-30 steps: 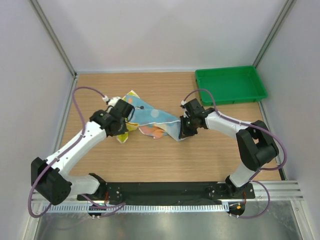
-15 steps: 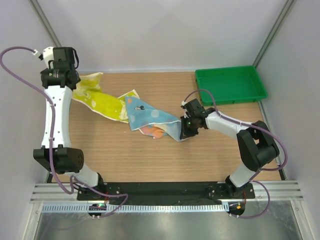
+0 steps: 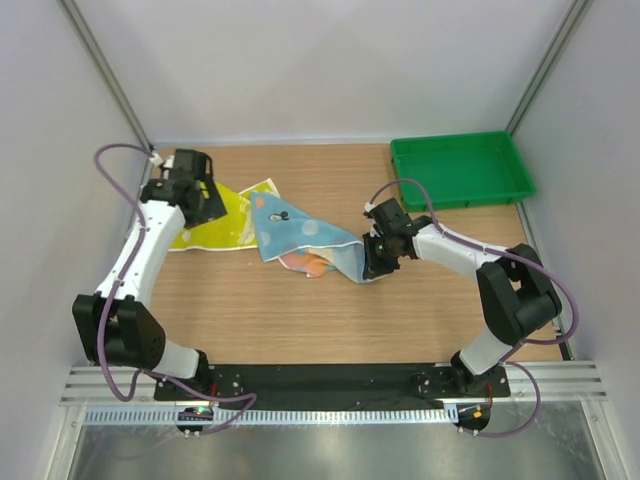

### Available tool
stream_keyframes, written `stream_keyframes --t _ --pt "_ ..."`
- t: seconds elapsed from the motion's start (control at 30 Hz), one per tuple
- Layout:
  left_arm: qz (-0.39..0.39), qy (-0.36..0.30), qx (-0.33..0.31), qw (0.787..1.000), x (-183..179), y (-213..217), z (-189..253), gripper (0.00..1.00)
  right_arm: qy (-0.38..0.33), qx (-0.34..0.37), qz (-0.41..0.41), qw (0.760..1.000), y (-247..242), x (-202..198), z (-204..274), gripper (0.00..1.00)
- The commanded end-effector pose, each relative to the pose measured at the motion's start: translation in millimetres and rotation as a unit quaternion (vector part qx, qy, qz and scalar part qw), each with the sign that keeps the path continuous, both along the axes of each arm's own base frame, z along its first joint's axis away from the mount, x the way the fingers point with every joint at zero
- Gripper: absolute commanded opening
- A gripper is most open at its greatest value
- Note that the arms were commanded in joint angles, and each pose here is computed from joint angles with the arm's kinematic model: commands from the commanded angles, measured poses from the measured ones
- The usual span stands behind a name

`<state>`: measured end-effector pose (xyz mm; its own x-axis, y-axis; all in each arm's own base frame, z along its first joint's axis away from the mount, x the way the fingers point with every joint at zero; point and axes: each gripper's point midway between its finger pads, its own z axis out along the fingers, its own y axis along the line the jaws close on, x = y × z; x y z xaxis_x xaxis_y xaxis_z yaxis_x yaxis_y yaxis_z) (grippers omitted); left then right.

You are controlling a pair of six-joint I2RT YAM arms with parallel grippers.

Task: Roll the towels

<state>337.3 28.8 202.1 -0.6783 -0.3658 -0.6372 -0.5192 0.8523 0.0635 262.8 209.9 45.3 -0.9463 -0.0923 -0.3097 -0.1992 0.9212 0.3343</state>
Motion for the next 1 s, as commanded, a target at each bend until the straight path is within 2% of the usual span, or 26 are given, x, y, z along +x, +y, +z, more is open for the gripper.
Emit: stream_keyframes --t 0.0,0.03,0.13,0.23,0.37,0.63,0.77,0.97 --pt "-0.092 -0.031 -0.086 0.992 13.6 -77.5 -16.5 0.99 -0.02 -0.007 0.006 1.0 -1.1 6.5 13.3 0.17" --pt "-0.104 -0.034 -0.092 0.99 14.4 -89.4 -22.5 0.98 -0.021 -0.01 0.007 1.0 -1.7 6.3 14.1 0.23" --pt "-0.139 -0.005 -0.123 0.983 3.0 -127.3 -53.7 0.97 -0.026 -0.026 0.007 0.999 -8.9 6.0 15.5 0.3" --pt "-0.115 0.013 -0.106 0.988 7.5 -123.1 -76.2 1.0 -0.028 -0.039 0.008 0.999 -14.8 3.0 15.3 0.33" --pt "-0.111 0.021 -0.074 0.991 30.4 -119.0 -84.6 1.0 -0.028 -0.046 0.008 0.999 -20.3 -1.4 16.9 0.36" --pt "-0.023 0.092 0.014 0.995 45.2 -67.2 -112.5 0.99 -0.031 -0.065 0.009 0.997 -29.1 -4.7 20.0 0.43" --pt "-0.027 0.126 -0.005 0.992 45.0 -68.4 -138.0 0.95 -0.027 -0.067 0.012 0.997 -28.2 -2.8 16.7 0.44" --pt "-0.043 0.159 -0.026 0.986 46.2 -79.4 -170.1 0.99 -0.021 -0.067 0.016 0.997 -24.1 1.4 12.1 0.45"
